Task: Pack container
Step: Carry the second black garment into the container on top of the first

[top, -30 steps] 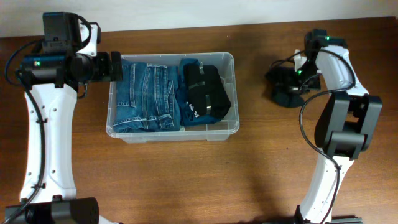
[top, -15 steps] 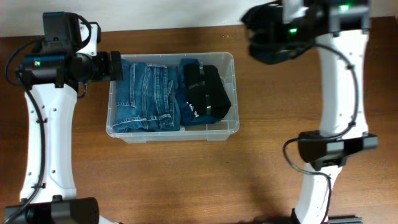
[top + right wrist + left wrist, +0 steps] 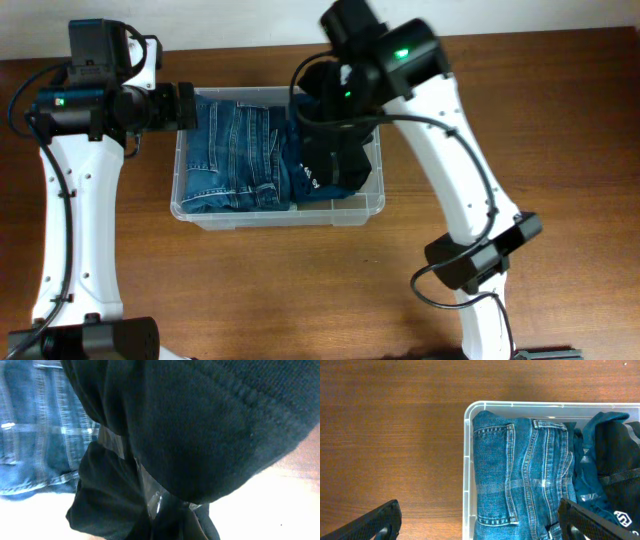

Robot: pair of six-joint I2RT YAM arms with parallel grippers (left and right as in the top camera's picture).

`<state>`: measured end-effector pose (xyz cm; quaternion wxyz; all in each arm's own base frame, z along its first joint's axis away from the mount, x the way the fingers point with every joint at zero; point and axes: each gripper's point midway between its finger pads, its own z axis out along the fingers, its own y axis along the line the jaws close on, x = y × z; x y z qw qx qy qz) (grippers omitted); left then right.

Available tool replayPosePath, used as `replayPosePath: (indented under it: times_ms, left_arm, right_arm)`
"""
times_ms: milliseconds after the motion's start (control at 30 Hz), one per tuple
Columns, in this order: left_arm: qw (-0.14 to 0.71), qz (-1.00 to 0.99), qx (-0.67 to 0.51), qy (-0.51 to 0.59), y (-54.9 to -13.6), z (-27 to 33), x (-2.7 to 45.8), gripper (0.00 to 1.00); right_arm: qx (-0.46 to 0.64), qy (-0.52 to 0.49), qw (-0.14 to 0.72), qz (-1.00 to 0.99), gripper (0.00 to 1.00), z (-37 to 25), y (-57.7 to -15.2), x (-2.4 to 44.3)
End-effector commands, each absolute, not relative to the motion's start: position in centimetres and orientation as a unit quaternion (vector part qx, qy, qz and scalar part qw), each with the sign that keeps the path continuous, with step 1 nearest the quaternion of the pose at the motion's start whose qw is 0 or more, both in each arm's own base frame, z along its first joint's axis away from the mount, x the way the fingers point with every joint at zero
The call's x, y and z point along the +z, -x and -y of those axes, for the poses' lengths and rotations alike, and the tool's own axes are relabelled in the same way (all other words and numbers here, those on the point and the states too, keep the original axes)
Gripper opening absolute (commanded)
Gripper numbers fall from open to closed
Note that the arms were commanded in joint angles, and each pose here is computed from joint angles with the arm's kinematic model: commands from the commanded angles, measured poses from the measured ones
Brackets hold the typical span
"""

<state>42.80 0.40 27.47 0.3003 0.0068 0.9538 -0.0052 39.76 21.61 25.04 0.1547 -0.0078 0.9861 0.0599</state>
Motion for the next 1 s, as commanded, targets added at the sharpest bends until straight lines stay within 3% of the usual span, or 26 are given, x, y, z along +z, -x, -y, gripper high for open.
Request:
replayPosePath:
  times_ms: [0,200,300,367,433,500,633,767,833,867,967]
  left_arm:
    - [0.300,-0.954,-0.003,0.001,-42.7,-0.7,27.6,0.99]
    - [0.300,-0.954,-0.003,0.001,-42.7,-0.7,27.6,0.99]
    - [0.300,-0.954,-0.003,0.001,-42.7,-0.7,27.6,0.99]
    - [0.300,-0.954,-0.003,0.001,-42.7,-0.7,27.6,0.99]
    - [0.300,-0.954,-0.003,0.001,-42.7,-0.6,27.6,0.99]
    - [0.300,-0.954,-0.003,0.001,-42.7,-0.6,27.6,0.99]
    - [0.300,-0.954,-0.003,0.001,-42.7,-0.6,27.6,0.99]
    - [0.300,-0.954,-0.003,0.001,-42.7,-0.6,27.6,0.99]
    - [0.300,-0.954,-0.003,0.001,-42.7,-0.7,27.6,0.99]
    - [0.300,-0.954,-0.003,0.001,-42.7,-0.7,27.6,0.99]
    - [0.300,-0.954,-0.003,0.001,-42.7,-0.6,27.6,0.99]
  right_arm:
    - [0.011,-0.039,0.156,-0.987,0.04,-21.5,-41.1,21.8]
    - [-0.028,-0.036,0.095,-0.994,0.04,-21.2,-40.7,13.5]
    - [-0.042,-0.017,0.060,-0.997,0.24,-20.7,-39.3,10.9]
    - [-0.041,0.009,0.056,-0.998,0.31,-20.8,-39.2,10.9]
    - [-0.030,0.042,0.072,-0.996,0.55,-21.2,-39.7,12.4]
    - [-0.017,0.060,0.094,-0.994,0.69,-21.7,-40.3,14.1]
    - [0.009,0.080,0.137,-0.987,0.84,-22.5,-41.3,17.7]
    - [0.033,0.115,0.166,-0.979,0.84,-23.5,-42.0,19.9]
    - [0.031,0.127,0.171,-0.977,0.79,-23.6,-42.3,19.9]
    - [0.029,0.126,0.174,-0.976,0.72,-23.6,-42.6,19.6]
    - [0.027,0.128,0.179,-0.975,0.31,-24.0,-43.5,18.4]
